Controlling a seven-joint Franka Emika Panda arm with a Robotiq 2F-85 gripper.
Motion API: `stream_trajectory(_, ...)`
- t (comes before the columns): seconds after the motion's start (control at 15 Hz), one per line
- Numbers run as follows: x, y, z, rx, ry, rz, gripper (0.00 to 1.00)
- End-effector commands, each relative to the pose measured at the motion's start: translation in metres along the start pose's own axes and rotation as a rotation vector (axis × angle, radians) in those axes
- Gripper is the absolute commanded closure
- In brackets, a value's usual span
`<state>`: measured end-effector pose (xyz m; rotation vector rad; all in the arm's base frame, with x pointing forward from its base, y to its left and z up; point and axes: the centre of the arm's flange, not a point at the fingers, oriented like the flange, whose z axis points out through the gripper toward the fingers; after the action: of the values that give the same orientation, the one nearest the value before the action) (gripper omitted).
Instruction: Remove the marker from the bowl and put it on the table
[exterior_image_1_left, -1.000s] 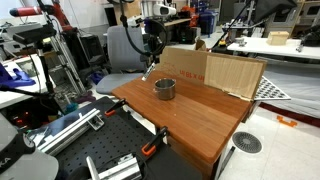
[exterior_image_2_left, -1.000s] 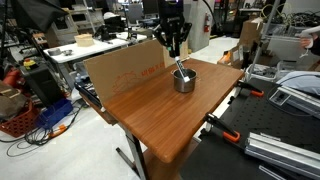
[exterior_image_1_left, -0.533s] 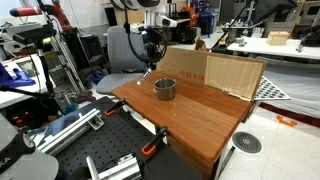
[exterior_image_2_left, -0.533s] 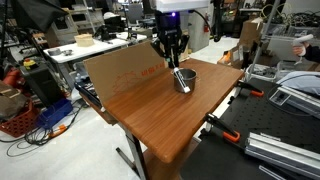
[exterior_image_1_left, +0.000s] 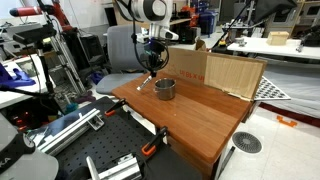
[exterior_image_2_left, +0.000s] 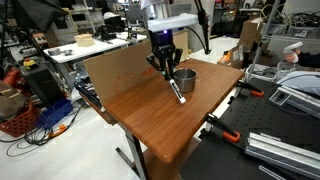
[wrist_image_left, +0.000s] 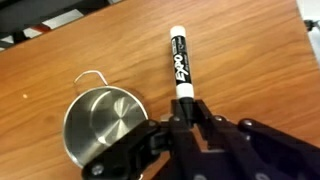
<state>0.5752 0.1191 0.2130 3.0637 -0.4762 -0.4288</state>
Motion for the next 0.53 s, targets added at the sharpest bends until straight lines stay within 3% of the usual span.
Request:
stream_trajectory(0.0, 0.020, -0.016, 0.009, 0.016, -0.093, -0.011, 0.95)
stream_trajectory(0.47, 0.041, -0.036, 0.045, 0.018, -0.206, -0.013, 0.95)
